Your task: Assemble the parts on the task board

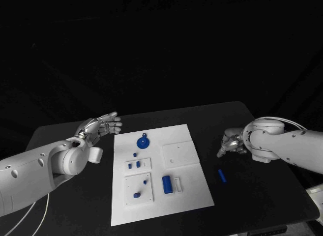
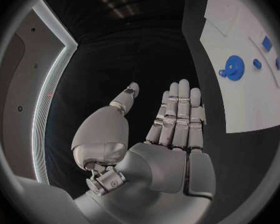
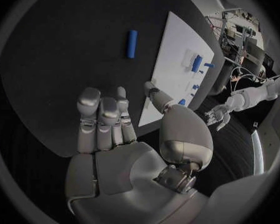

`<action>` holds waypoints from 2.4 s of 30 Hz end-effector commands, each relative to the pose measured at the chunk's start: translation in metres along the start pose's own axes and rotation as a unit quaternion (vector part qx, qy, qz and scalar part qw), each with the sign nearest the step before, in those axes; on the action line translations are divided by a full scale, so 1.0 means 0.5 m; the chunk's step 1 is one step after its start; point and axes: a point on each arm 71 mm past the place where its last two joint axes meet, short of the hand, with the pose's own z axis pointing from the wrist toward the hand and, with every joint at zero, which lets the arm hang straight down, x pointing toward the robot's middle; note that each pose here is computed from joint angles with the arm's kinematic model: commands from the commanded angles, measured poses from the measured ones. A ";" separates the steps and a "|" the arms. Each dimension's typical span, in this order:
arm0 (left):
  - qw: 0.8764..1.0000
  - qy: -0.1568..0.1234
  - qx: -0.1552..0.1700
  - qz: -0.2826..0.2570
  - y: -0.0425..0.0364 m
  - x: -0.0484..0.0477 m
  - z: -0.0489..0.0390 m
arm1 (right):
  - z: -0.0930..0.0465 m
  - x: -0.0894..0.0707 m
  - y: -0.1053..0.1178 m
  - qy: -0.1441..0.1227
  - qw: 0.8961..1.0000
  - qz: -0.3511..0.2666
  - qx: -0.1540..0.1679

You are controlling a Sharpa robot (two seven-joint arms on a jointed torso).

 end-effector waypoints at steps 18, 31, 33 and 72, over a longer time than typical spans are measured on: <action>1.000 0.003 0.003 -0.004 -0.002 -0.006 -0.004 | 0.011 0.102 0.013 0.021 0.996 -0.082 0.011; 1.000 0.002 0.002 -0.003 -0.002 -0.009 -0.006 | 0.024 0.151 0.027 0.038 0.995 -0.092 0.003; 1.000 0.002 0.002 -0.003 -0.002 -0.010 -0.006 | 0.026 0.156 0.025 0.041 0.995 -0.093 0.004; 1.000 0.000 0.001 -0.003 -0.002 -0.014 -0.008 | 0.043 0.262 0.080 0.069 0.996 -0.044 -0.023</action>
